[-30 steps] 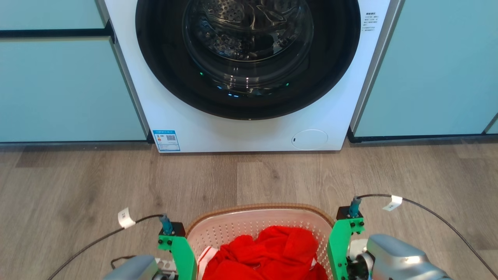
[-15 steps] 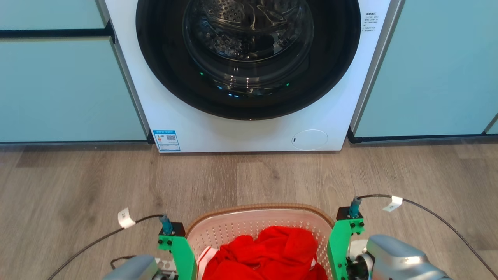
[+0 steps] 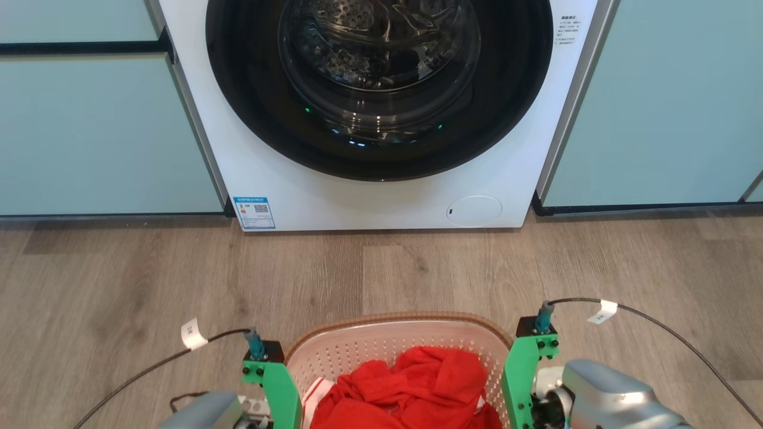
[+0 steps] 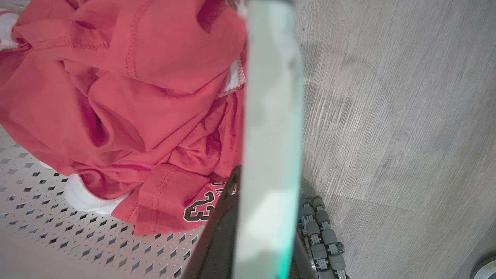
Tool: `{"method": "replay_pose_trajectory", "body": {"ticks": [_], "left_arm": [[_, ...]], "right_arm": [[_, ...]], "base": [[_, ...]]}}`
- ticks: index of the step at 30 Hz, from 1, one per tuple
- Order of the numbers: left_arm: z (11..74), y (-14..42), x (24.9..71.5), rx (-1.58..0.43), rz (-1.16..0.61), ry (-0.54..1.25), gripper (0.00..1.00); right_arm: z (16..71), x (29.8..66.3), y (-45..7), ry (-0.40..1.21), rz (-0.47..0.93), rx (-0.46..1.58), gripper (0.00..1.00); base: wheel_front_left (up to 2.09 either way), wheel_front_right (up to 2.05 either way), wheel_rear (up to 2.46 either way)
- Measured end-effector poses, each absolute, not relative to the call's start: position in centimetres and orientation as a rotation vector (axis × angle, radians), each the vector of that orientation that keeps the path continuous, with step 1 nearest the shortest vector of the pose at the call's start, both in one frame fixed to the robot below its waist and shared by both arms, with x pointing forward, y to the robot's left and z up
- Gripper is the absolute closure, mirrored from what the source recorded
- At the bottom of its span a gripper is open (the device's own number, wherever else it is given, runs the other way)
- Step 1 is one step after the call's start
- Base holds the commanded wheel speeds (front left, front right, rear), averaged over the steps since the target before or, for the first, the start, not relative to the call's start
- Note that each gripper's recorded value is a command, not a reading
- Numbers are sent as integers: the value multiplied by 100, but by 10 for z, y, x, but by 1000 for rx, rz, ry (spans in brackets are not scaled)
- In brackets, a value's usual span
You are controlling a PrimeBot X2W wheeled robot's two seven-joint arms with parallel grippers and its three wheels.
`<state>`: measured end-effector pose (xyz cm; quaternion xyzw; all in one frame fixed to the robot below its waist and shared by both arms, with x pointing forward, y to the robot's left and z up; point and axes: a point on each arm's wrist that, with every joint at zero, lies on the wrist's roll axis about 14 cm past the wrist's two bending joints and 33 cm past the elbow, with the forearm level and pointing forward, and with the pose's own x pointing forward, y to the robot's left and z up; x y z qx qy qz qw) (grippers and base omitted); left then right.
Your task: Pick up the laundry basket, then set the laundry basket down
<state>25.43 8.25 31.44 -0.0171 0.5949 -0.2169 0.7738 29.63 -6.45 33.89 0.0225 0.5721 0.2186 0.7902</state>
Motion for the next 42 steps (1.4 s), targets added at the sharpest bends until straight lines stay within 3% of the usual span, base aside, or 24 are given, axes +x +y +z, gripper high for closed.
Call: {"method": "replay_pose_trajectory", "body": {"ticks": [27, 42], "left_arm": [[295, 77, 257, -55, -477, 1342, 100], [269, 73, 323, -14, -480, 1258, 100]], "right_arm": [[317, 304, -68, 1280, 448, 81, 100], [285, 369, -70, 1211, 423, 90, 100]], "base": [[0, 0, 0], [0, 0, 0]]}}
